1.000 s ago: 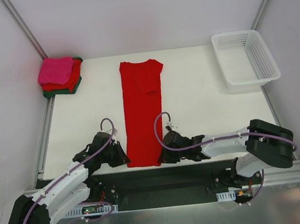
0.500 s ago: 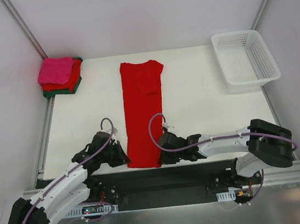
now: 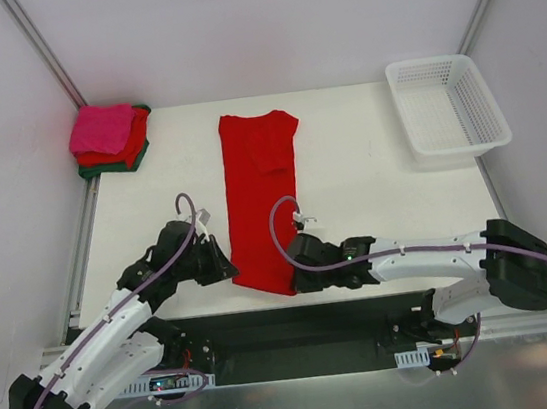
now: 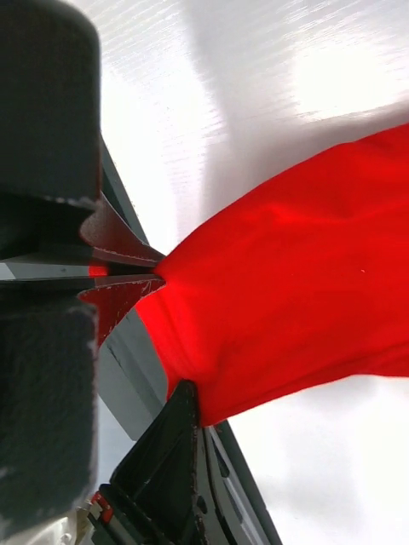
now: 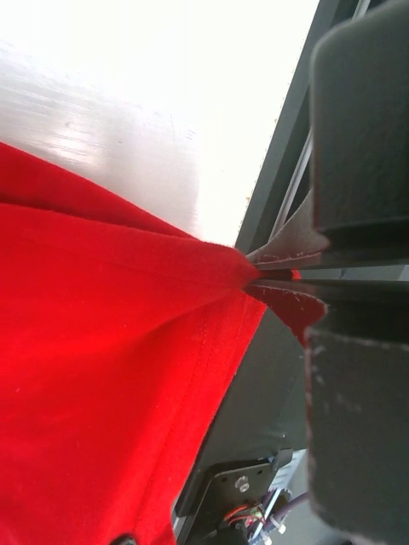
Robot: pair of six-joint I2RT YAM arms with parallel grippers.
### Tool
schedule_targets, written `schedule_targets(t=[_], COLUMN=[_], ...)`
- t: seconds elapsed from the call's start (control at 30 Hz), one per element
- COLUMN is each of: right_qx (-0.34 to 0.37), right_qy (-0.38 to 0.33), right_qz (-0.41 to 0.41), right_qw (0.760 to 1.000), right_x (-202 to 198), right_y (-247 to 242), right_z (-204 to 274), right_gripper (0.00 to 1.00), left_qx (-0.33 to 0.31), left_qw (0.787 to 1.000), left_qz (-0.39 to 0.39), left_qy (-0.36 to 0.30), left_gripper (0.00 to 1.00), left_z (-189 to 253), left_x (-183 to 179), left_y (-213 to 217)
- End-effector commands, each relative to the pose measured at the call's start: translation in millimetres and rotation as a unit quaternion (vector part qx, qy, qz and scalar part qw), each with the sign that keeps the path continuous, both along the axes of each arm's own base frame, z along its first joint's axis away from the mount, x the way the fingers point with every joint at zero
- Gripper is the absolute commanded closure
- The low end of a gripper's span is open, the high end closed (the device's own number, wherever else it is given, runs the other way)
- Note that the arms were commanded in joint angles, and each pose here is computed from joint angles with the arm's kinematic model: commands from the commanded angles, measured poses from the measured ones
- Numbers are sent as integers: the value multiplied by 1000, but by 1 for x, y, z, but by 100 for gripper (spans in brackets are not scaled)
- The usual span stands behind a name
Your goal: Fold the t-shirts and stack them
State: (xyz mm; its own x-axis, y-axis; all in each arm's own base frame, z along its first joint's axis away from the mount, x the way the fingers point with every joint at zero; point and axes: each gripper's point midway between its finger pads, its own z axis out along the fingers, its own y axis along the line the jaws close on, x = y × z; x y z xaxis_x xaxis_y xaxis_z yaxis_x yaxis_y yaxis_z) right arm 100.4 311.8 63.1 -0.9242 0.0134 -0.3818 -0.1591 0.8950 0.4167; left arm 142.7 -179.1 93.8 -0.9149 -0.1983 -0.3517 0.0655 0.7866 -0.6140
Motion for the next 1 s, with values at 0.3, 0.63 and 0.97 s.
schedule_targets(t=[0.3, 0.63, 0.97], right_qx=[-12, -9, 5], right_qy=[-71, -90, -80], right_qz=[-14, -10, -12], right_qw=[997, 996, 997], right_x=[49, 103, 150], right_y=[-18, -18, -16], right_z=[59, 83, 84], right_gripper=[99, 99, 98], left_qx=[61, 99, 112], left_qw=[996, 990, 986], left_qz=[29, 40, 45], left_qy=[-55, -96, -117], left_gripper=[100, 100, 100], left_z=[24, 41, 50], left_x=[34, 80, 138], left_y=[10, 4, -6])
